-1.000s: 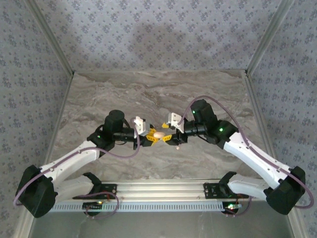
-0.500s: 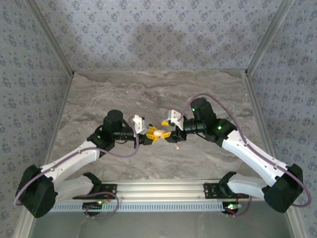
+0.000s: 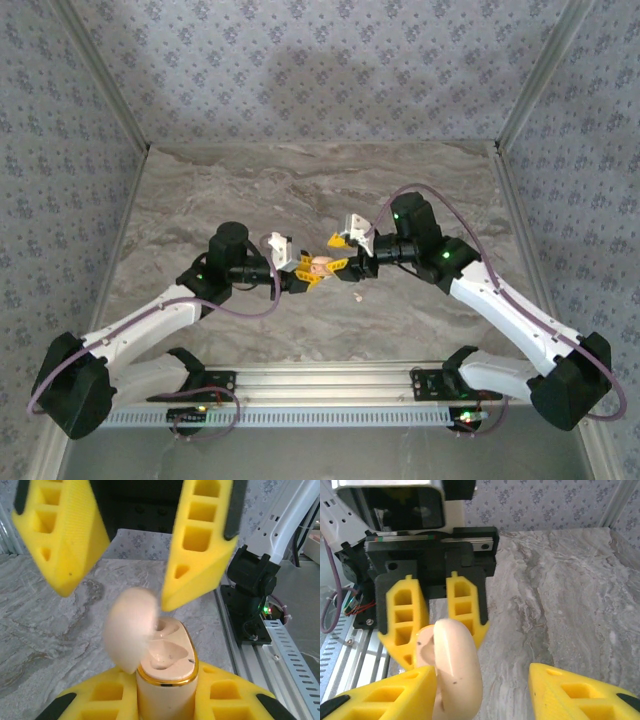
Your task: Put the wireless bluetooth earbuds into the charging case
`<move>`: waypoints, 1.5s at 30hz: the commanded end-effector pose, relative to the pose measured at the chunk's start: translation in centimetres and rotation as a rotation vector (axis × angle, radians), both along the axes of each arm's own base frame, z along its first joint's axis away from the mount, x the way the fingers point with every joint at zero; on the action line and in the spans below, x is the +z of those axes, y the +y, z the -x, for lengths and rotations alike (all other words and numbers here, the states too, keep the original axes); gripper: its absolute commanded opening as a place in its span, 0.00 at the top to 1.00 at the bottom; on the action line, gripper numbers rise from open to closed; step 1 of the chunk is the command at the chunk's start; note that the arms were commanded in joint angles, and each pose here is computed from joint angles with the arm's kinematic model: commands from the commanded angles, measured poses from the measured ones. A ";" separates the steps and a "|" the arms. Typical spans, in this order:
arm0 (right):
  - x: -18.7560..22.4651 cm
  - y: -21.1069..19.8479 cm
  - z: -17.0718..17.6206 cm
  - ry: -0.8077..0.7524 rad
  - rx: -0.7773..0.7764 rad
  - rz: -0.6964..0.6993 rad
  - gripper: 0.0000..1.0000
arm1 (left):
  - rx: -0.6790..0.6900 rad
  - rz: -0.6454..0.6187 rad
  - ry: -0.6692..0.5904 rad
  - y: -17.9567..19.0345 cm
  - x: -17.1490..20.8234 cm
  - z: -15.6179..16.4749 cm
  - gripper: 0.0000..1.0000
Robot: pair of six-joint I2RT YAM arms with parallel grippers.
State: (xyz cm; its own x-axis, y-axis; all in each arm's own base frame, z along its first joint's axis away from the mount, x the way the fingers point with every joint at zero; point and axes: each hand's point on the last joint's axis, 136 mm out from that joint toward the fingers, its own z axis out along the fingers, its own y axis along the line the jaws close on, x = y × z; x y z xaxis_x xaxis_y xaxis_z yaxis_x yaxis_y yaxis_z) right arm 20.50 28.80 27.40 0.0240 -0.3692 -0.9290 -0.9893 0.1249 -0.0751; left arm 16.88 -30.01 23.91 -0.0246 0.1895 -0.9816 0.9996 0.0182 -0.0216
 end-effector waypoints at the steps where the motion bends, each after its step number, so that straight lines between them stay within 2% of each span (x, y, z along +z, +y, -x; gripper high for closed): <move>1: 0.0 0.0 -0.5 0.006 -0.020 -0.010 0.47 | -0.045 0.027 -0.010 -0.1 0.7 0.8 0.84; 20: 1.0 -0.1 -0.3 0.026 -0.009 -0.056 0.46 | 0.006 0.067 -0.004 -0.1 0.3 0.0 0.85; 25: 1.3 -0.6 -1.0 0.080 -0.088 -0.065 0.45 | 0.050 0.096 -0.008 0.0 -0.2 -0.7 0.86; 29: 0.3 -1.6 -2.3 0.204 -0.213 -0.054 0.44 | 0.089 0.125 -0.009 0.2 -0.8 -1.2 0.86; 34: -2.8 -3.4 -4.0 0.422 -0.404 0.000 0.46 | 0.120 0.135 0.022 0.4 -1.8 -1.8 0.86; 45: -13.4 -8.7 -3.8 0.960 -0.873 0.257 0.50 | 0.219 0.151 0.045 2.1 -3.3 -3.3 0.87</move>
State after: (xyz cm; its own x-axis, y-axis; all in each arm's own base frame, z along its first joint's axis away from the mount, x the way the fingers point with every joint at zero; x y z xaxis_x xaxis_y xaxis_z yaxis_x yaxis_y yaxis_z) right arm 25.54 22.38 17.29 -0.8159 -0.2087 -0.5393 -0.4995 0.7241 0.4755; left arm 19.64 -28.16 19.20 -0.1293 0.0718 -0.9890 0.9711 0.2110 -0.1116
